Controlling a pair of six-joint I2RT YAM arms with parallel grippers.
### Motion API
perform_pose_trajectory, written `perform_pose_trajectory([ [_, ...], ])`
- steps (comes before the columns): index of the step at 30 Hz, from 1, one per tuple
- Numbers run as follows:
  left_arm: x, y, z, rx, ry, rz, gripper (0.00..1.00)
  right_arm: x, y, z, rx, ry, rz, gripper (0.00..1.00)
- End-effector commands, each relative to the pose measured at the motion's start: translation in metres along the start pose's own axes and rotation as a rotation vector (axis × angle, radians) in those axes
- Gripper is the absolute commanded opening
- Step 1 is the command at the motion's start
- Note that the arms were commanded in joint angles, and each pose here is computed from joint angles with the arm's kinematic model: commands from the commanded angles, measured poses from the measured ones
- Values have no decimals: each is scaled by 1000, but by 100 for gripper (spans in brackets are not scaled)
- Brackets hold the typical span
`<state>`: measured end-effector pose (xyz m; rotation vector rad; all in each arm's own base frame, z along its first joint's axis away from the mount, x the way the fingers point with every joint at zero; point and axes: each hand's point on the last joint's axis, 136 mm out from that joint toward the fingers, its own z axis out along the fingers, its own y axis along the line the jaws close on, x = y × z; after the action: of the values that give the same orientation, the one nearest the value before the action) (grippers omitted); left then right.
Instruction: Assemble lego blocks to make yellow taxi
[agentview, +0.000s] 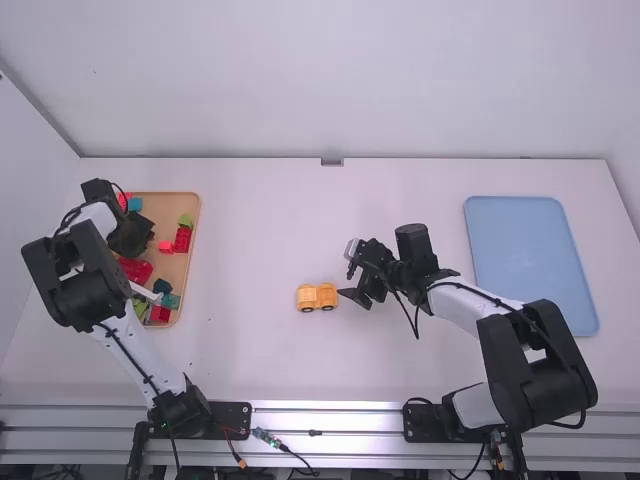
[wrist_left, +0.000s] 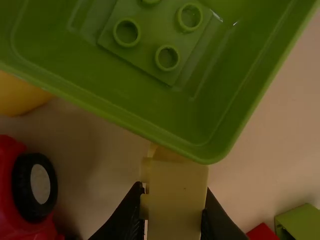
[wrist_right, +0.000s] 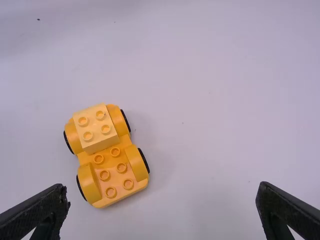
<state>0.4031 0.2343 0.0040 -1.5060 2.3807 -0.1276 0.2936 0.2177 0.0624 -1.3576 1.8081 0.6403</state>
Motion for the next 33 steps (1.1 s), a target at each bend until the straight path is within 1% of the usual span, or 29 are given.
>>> perform_pose_trajectory([
  [1, 3, -8, 4, 24, 20, 8, 2, -10, -4, -3, 13, -18, -14, 99],
  [7, 6, -21, 0, 92, 45, 13, 2, -12, -6, -4, 19, -25, -21, 99],
  [11, 5, -32, -10, 147, 39, 87, 2, -14, -8, -4, 26, -35, -29, 99],
  [14, 2, -34, -32, 147, 17, 96, 2, -23, -15, -5, 49, -67, 38, 99],
  [15, 2, -34, -32, 147, 17, 96, 2, -23, -15, -5, 49, -67, 38, 99],
  [16, 0, -39, -48, 169, -1, 132, 2, -27, -20, -7, 65, -84, 66, 99],
  [17, 0, -39, -52, 170, -5, 138, 2, -27, -22, -7, 69, -88, 74, 99],
  [19, -2, -40, -77, 145, -49, 175, 2, -32, -30, -10, 85, -103, 118, 99],
  [20, -2, -40, -77, 145, -49, 175, 2, -32, -30, -10, 85, -103, 118, 99],
  [21, -1, -40, -85, 119, -77, 183, 3, -33, -32, -12, 90, -107, 130, 99],
  [22, 1, -44, -93, 112, -99, 199, 2, -34, -33, -12, 90, -110, 137, 99],
  [25, 16, -65, -113, 168, -134, 293, 2, -35, -37, -14, 99, -113, 153, 99],
  [26, 31, -81, -124, 227, -142, 373, 1, -35, -38, -15, 101, -115, 153, 99],
  [27, 38, -85, -128, 247, -144, 401, 2, -36, -39, -15, 101, -117, 152, 99],
  [28, 53, -94, -137, 284, -150, 470, 2, -39, -40, -15, 100, -123, 156, 99],
  [30, 70, -100, -144, 312, -168, 544, 2, -43, -42, -16, 104, -133, 193, 99],
  [31, 85, -105, -148, 331, -188, 633, 2, -48, -46, -18, 105, -145, 229, 99],
  [32, 88, -106, -149, 334, -192, 647, 2, -49, -46, -18, 105, -146, 234, 99],
  [33, 106, -110, -154, 357, -213, 747, 2, -54, -49, -19, 106, -157, 266, 99],
])
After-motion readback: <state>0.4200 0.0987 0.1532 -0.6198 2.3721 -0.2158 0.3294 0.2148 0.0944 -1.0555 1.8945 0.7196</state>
